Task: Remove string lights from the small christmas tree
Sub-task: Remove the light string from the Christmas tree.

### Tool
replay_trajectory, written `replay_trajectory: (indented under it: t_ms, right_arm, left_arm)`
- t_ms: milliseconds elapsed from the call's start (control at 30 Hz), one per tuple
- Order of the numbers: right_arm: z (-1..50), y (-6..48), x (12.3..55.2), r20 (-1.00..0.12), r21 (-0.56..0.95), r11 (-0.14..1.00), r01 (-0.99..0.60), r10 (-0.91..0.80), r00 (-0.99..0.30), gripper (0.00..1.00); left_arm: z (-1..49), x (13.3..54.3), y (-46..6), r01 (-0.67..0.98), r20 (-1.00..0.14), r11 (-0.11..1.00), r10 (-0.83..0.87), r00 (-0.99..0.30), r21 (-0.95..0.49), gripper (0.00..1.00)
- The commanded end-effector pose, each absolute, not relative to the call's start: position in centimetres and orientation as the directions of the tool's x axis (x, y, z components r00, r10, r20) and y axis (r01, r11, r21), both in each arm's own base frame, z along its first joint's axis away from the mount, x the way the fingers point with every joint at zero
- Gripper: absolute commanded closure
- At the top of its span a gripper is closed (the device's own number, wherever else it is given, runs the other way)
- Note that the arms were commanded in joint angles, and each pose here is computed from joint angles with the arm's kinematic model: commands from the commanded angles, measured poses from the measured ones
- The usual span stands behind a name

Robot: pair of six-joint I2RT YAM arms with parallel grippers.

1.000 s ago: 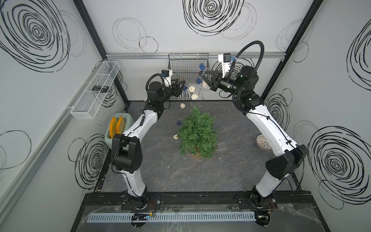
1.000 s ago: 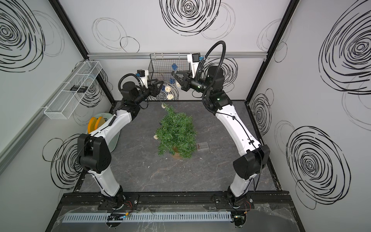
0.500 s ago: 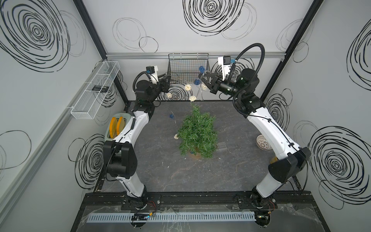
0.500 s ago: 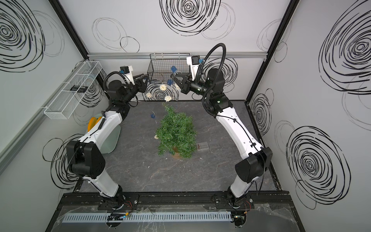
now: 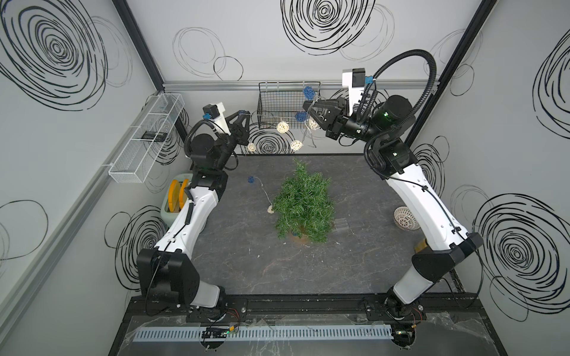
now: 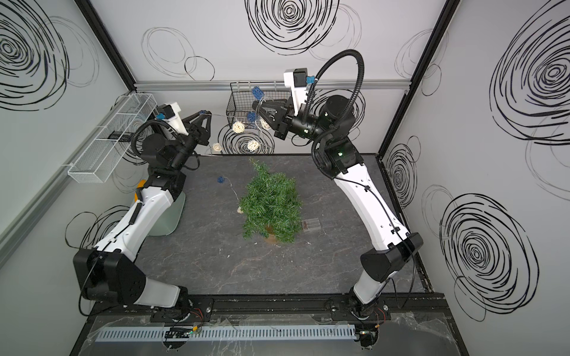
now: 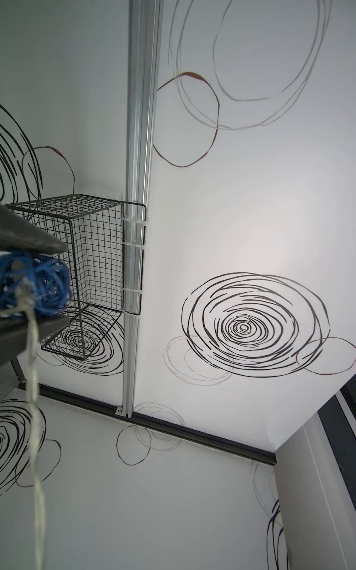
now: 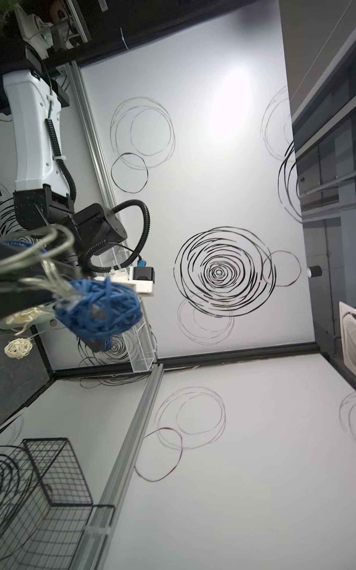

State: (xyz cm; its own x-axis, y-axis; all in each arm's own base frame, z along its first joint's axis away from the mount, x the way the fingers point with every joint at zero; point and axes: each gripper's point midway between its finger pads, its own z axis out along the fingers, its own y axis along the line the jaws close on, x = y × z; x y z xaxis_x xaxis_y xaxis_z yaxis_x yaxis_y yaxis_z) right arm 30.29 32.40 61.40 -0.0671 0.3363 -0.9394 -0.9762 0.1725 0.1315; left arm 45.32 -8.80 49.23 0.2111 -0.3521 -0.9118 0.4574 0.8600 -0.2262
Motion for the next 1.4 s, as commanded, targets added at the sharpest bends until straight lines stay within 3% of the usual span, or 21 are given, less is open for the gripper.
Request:
replay_trajectory:
  t_ms: [0, 333, 667, 1200, 1367]
  right_arm:
    - [62.4, 33.2, 28.0, -0.944, 0.080, 0.117, -0.990, 0.327, -0.037, 1.00]
    - [64.1, 34.2, 22.6, -0.945, 0.032, 0.038, -0.999, 0.327, -0.018, 1.00]
    - [61.7, 34.8, 15.6, -0.954, 0.056, 0.012, -0.998, 0.295, -0.050, 1.00]
    - [47.3, 36.2, 7.6, -0.971, 0.212, 0.015, -0.977, 0.116, -0.209, 1.00]
    - [43.0, 37.0, 6.9, -0.974, 0.226, 0.044, -0.973, 0.040, -0.225, 1.00]
  left_arm:
    - [51.8, 42.8, -7.6, 0.449, -0.877, 0.867, -0.374, 0.302, -0.215, 0.65]
    - [53.6, 37.5, -6.4, 0.423, -0.854, 0.880, -0.379, 0.357, -0.214, 0.68]
    - [53.5, 31.7, -6.1, 0.434, -0.834, 0.867, -0.418, 0.360, -0.247, 0.69]
    - [52.0, 20.8, -8.1, 0.493, -0.831, 0.825, -0.462, 0.310, -0.275, 0.72]
    - [50.0, 19.7, -8.9, 0.530, -0.836, 0.792, -0.487, 0.251, -0.303, 0.73]
